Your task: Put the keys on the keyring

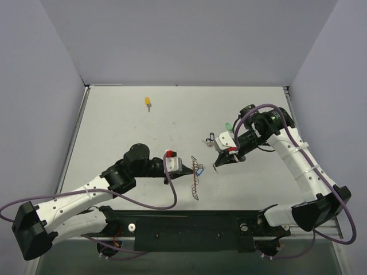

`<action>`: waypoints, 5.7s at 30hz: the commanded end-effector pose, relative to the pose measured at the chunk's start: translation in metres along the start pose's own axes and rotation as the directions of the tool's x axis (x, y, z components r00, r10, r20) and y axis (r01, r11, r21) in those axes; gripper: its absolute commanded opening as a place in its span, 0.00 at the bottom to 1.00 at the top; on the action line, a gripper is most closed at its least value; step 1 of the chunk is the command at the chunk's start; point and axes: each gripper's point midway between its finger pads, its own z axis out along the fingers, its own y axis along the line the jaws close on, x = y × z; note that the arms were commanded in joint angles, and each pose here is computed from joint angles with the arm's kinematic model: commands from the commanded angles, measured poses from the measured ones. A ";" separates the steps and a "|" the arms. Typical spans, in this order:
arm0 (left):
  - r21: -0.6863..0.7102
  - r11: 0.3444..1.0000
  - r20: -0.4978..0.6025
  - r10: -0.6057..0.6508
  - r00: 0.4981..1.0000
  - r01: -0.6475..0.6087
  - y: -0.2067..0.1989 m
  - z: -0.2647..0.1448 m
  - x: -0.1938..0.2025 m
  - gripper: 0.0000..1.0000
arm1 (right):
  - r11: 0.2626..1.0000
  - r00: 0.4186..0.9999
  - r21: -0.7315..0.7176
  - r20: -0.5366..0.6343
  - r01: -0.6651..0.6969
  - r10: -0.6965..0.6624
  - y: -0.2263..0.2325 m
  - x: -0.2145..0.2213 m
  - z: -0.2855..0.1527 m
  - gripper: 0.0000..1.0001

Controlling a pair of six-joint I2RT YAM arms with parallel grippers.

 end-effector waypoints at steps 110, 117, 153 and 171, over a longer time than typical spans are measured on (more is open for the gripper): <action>0.054 0.938 0.408 -0.332 0.850 0.341 -0.010 0.008 -0.012 0.00 | 0.910 0.917 -0.118 -0.019 -0.398 0.399 0.009 -0.006 0.055 0.00; 0.061 0.937 0.412 -0.338 0.846 0.344 -0.010 0.009 -0.014 0.00 | 0.909 0.918 -0.131 -0.022 -0.396 0.396 0.011 -0.005 0.057 0.00; 0.047 0.925 0.240 -0.377 0.895 0.377 -0.006 0.020 0.000 0.00 | 0.901 0.909 -0.118 -0.074 -0.417 0.411 0.009 0.003 0.067 0.00; -0.001 0.910 0.265 -0.400 0.877 0.415 0.006 0.007 0.001 0.00 | 0.903 0.912 -0.139 -0.101 -0.408 0.397 0.015 0.007 0.069 0.00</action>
